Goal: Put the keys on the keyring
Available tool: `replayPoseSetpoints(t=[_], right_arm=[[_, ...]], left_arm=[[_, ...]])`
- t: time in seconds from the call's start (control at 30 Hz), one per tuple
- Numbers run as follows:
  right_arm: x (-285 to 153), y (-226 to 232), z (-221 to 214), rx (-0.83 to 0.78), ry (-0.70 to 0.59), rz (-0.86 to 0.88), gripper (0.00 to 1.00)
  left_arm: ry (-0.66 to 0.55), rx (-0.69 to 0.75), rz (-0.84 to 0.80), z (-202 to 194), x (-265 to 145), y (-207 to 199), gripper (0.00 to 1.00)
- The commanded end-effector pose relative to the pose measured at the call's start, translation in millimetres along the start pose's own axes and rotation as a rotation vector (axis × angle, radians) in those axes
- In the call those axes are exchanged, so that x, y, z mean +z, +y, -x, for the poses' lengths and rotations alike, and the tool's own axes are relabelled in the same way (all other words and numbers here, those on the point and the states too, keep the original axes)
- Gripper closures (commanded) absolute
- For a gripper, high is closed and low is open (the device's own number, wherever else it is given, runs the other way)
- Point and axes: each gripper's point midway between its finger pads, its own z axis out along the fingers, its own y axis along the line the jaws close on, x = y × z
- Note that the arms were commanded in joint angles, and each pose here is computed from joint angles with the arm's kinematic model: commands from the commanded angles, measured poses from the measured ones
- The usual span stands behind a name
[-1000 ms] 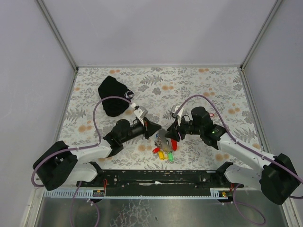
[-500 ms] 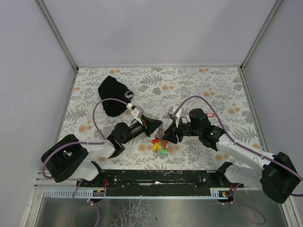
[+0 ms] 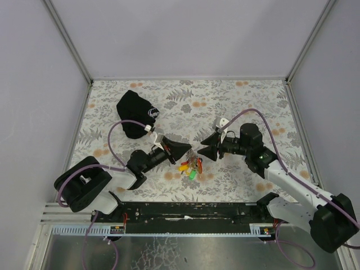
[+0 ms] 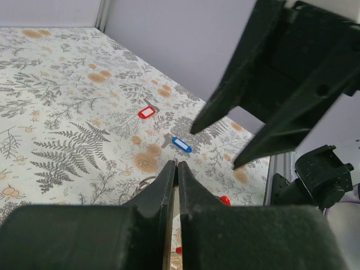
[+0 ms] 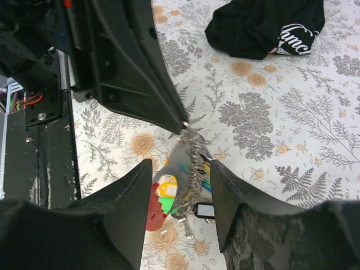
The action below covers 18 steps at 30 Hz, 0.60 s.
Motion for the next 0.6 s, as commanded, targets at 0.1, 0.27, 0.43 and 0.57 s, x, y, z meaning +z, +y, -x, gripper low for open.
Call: replayPoseSetpoints(t=[0.1, 0.27, 0.43, 0.57], right_arm=[[3, -11, 24, -0.062, -0.128, 0.142, 0.49], [11, -14, 22, -0.103, -0.127, 0.183, 0.51], [18, -16, 16, -0.129, -0.115, 0.226, 0.54], [21, -8, 18, -0.111, -0.120, 0.307, 0.58]], left_arm=[[-0.107, 0.019, -0.113, 29, -2, -21, 1.00], [-0.100, 0.022, -0.142, 30, -1, -26, 1.00], [-0.088, 0.020, -0.157, 27, 0, -27, 1.00], [-0.081, 0.018, -0.169, 26, 2, -28, 1.00]])
